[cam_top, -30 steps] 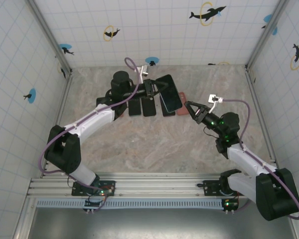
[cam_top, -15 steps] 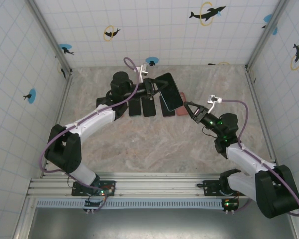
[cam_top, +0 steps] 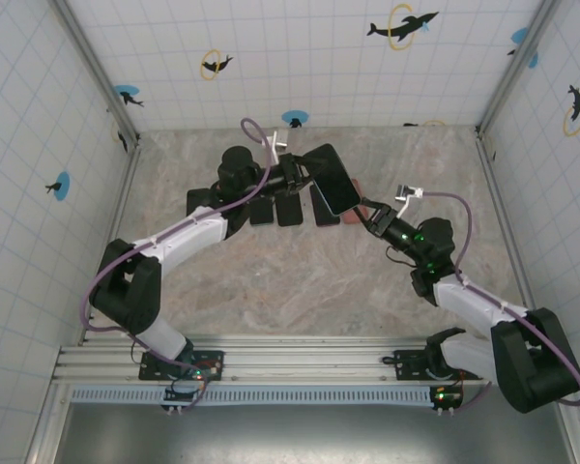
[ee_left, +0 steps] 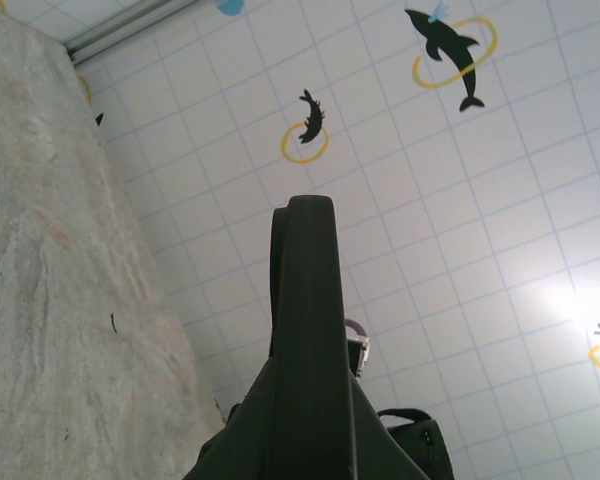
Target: Take the phone out of the phone case
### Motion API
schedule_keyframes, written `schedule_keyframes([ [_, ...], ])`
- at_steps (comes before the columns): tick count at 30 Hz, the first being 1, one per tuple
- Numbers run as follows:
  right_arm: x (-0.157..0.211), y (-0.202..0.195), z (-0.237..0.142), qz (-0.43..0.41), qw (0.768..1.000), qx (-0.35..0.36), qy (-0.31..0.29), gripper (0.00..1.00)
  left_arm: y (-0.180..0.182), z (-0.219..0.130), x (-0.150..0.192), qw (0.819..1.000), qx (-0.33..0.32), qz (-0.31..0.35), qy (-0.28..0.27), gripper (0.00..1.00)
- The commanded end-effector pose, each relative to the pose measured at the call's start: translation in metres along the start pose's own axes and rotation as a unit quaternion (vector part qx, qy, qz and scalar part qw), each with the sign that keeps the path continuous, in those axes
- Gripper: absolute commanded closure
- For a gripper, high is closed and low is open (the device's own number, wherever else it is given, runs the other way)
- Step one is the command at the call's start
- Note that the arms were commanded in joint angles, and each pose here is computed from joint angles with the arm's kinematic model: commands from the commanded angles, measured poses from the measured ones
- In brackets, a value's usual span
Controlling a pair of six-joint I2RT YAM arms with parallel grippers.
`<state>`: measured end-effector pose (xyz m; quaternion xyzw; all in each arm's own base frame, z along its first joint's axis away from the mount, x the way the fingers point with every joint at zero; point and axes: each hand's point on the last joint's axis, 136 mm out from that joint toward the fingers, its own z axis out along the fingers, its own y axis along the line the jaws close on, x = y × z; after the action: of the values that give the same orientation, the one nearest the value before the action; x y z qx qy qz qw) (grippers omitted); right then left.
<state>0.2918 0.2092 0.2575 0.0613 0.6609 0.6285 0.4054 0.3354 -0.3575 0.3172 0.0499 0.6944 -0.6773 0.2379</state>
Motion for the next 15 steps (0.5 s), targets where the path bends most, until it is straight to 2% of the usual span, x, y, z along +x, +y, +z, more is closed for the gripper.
schedule_keyframes([
  [1,-0.021,0.037,0.011,0.030,0.998,-0.048,-0.029,0.68,0.000,0.006,0.001,0.999,0.020,-0.020,-0.014,0.94],
  [10,-0.022,0.051,0.020,0.065,0.995,-0.073,-0.019,0.70,0.011,0.015,0.003,0.998,0.028,-0.053,-0.021,0.92],
  [13,-0.022,0.051,0.020,0.076,0.994,-0.076,-0.021,0.77,0.016,0.015,0.005,0.998,0.020,-0.057,-0.022,0.90],
  [15,-0.021,0.050,0.019,0.081,0.994,-0.076,-0.019,0.84,0.021,0.015,0.006,0.998,0.011,-0.062,-0.022,0.85],
])
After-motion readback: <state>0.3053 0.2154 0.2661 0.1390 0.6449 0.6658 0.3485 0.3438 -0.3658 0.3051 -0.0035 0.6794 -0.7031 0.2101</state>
